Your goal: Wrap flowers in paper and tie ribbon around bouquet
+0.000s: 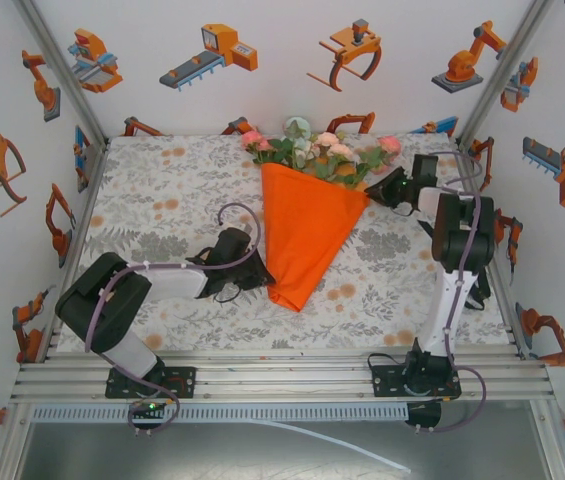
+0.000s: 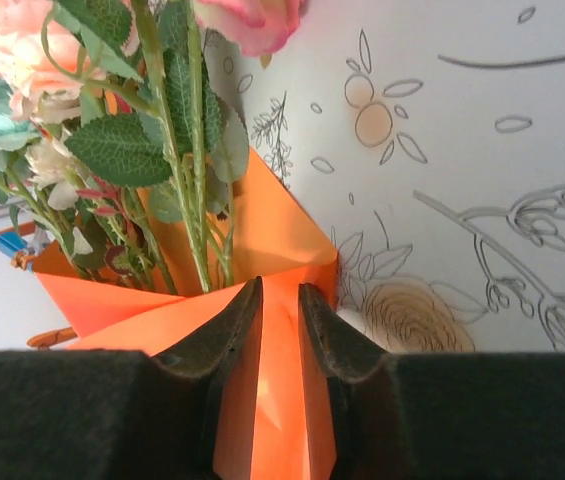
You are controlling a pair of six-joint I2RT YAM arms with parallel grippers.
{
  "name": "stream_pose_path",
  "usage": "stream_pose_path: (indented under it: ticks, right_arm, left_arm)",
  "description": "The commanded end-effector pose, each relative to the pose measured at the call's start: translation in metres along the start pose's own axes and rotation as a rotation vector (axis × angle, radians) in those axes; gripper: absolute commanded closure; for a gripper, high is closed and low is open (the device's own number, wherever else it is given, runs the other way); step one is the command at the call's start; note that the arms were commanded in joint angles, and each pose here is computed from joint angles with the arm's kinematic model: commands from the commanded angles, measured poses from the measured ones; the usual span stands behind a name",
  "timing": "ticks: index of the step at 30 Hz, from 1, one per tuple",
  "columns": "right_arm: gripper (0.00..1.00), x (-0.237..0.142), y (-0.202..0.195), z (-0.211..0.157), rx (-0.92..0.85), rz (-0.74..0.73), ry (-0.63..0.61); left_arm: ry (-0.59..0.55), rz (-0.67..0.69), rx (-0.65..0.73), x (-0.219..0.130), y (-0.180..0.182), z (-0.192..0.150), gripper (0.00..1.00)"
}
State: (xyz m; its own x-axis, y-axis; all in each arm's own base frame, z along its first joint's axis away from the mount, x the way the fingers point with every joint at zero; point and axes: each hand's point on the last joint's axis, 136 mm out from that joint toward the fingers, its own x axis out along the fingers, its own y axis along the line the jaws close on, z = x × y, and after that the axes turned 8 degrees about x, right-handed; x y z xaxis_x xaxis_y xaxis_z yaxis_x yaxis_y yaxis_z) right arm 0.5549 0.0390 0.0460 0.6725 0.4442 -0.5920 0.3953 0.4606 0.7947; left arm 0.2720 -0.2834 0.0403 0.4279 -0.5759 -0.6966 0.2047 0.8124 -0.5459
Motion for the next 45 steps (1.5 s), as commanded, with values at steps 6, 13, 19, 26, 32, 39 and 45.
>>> stream_pose_path:
  ticks: [6,13,19,26,32,39,45]
  right_arm:
    - [0.64,-0.099,0.081,-0.014,-0.146,0.095,-0.080]
    - [0.57,-0.146,0.078,-0.086,-0.225,0.082,-0.059]
    - [0.50,-0.151,0.051,-0.177,-0.293,0.012,0.049]
    - [0.23,-0.139,0.002,-0.244,-0.272,-0.097,0.129]
    - [0.24,-0.122,-0.006,-0.237,-0.331,-0.150,0.124]
    - [0.44,-0.094,-0.002,-0.211,-0.325,-0.158,0.104]
    - [0.62,-0.078,-0.002,-0.191,-0.311,-0.148,0.105]
  left_arm:
    - [-0.004,0.030,0.066,-0.030,-0.011,0.014,0.71]
    - [-0.076,0.021,0.110,-0.063,-0.029,0.035,0.69]
    - [-0.074,-0.006,0.152,-0.064,-0.046,0.046,0.69]
    - [-0.094,0.156,0.161,-0.039,-0.018,0.060,0.62]
    - [-0.076,0.132,0.118,-0.010,-0.007,0.063,0.59]
    - [0.014,0.031,0.051,0.011,-0.010,0.034,0.69]
    - [0.072,0.012,0.016,0.016,-0.006,0.005,0.80]
